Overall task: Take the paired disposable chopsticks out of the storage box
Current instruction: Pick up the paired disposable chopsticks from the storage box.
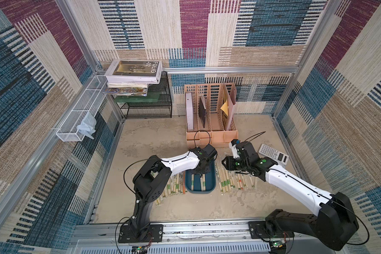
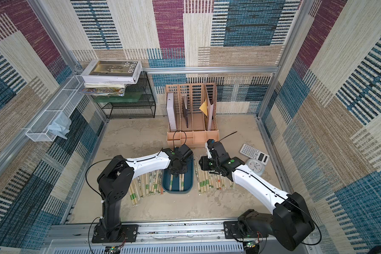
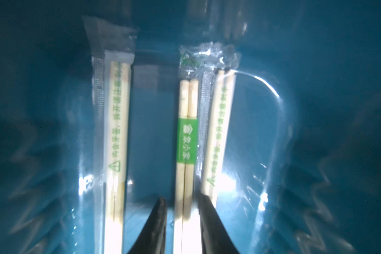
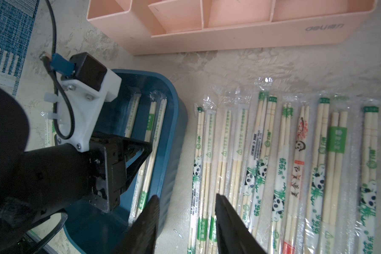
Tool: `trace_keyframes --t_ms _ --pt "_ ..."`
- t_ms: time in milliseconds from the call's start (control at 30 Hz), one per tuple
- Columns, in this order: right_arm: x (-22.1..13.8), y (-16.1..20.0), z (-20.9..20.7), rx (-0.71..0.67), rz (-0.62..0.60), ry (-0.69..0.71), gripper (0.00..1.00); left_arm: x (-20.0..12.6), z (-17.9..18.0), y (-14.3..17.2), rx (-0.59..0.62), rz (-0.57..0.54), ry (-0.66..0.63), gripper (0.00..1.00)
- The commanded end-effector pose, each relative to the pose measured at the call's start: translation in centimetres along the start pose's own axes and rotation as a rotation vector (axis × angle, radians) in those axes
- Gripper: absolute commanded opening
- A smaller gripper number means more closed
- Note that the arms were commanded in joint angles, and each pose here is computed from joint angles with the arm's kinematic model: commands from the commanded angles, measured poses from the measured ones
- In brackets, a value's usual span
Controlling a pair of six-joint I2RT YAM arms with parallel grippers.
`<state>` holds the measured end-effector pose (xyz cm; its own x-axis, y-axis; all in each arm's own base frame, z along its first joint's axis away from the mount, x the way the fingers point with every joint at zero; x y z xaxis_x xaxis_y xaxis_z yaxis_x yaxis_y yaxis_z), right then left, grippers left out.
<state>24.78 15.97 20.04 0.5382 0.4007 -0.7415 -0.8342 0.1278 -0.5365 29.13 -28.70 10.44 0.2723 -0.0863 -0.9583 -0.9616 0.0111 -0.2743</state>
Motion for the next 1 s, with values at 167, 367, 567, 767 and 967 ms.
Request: trace_keyframes --t_ms 167,367,567,767,967 --pt "-0.2 0.0 -0.3 -0.002 -0.002 0.004 0.45 1.1 0.5 0.5 -0.009 0.017 -0.038 0.18" --pt "-0.3 -0.3 -0.3 -0.001 -0.009 0.003 0.45 1.4 1.0 1.1 -0.018 0.022 -0.046 0.11" --pt "-0.2 -0.2 -0.3 -0.001 -0.003 0.001 0.45 0.4 0.8 0.4 -0.004 -0.005 -0.037 0.02" --pt "-0.3 -0.3 -0.2 -0.001 -0.004 -0.002 0.45 -3.9 0.2 -1.5 0.038 -0.085 -0.011 0.0" --pt "-0.2 -0.5 0.3 -0.004 -0.002 -0.026 0.45 -9.0 1.8 -2.1 0.053 -0.173 -0.03 0.0"
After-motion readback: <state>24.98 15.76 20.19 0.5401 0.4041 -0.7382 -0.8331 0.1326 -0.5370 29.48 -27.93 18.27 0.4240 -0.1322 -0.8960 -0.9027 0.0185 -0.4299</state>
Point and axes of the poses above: each gripper's point midway between its finger pads, its own x axis out along the fingers, its own z axis along the line the jaws close on, y = z × x, the point moved 8 cm from there along -x, back along the fingers, and after that the axes turned 7 degrees about x, right-handed, at the moved point
